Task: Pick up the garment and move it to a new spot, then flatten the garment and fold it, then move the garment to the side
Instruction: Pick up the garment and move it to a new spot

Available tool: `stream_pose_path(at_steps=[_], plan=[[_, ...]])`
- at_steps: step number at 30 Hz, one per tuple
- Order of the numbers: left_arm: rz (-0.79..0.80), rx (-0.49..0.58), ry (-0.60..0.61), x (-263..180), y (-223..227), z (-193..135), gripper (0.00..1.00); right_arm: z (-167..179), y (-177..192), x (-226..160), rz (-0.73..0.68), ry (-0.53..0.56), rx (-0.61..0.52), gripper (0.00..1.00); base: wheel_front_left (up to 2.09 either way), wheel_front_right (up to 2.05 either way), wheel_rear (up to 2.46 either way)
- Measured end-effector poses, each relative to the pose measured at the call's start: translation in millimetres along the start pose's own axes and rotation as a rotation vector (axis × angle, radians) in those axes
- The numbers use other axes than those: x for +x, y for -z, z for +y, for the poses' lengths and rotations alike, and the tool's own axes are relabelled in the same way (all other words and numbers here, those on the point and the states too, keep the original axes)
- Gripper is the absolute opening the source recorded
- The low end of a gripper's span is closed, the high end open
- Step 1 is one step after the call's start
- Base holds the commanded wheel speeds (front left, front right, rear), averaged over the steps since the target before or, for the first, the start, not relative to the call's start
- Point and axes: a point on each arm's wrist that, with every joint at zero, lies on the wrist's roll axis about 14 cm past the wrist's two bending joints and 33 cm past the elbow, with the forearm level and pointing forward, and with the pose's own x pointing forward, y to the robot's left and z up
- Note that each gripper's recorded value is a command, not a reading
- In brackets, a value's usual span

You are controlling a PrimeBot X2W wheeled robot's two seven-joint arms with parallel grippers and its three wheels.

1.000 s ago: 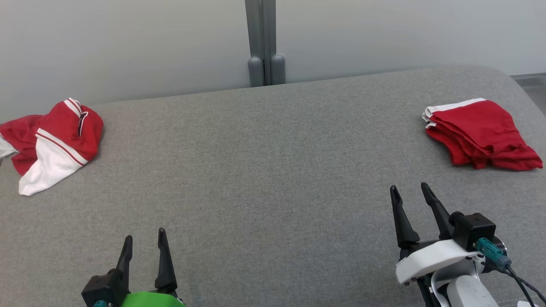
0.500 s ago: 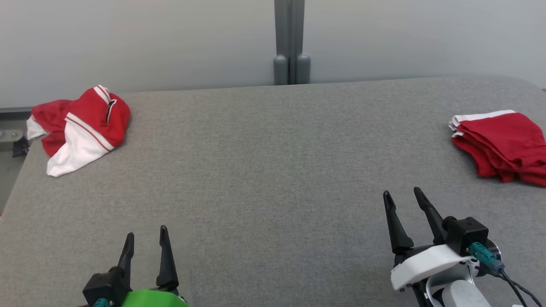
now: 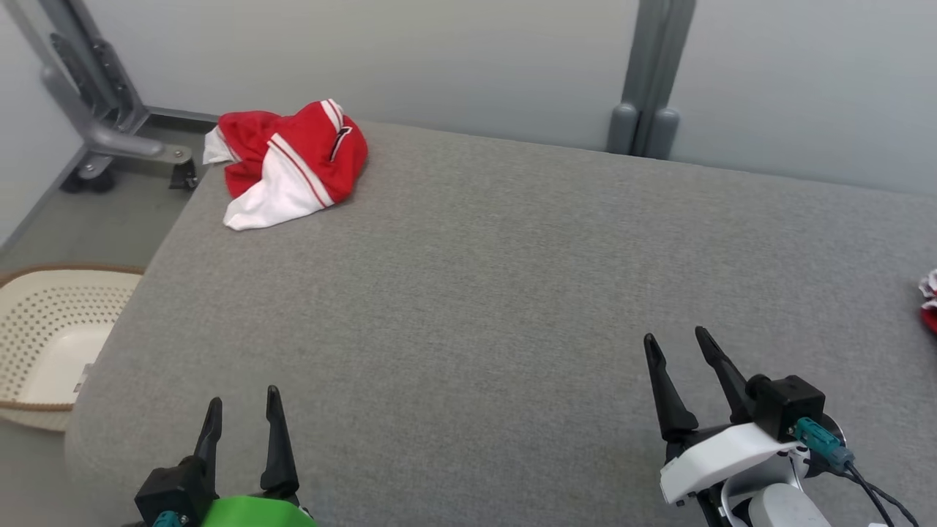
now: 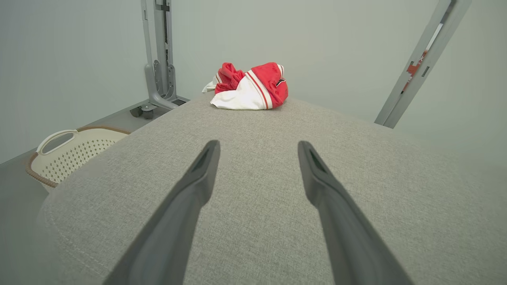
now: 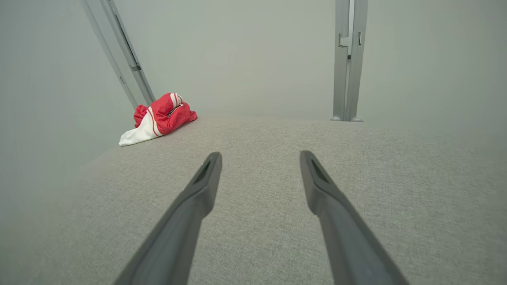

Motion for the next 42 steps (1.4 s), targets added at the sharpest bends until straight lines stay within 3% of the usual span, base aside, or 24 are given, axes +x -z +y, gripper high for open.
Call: stream_pose_path(at_steps=[15, 26, 34, 42], plan=[[-0.058, 0.000, -0.190, -40, -16, 60, 1.00, 68, 14, 29, 0.041, -0.208, 0.018, 1.00, 0.00, 0.00, 0.00], [-0.074, 0.045, -0.203, -36, -27, 73, 1.00, 65, 16, 32, 0.039, -0.204, 0.010, 1.00, 0.00, 0.00, 0.00], [-0.235, 0.260, -0.076, 40, -116, 64, 1.00, 35, -3, 57, -0.017, -0.144, -0.050, 1.00, 0.00, 0.00, 0.00], [-0.207, 0.471, 0.087, 154, -172, 29, 1.00, -7, -23, 75, -0.074, -0.058, -0.117, 1.00, 0.00, 0.00, 0.00]])
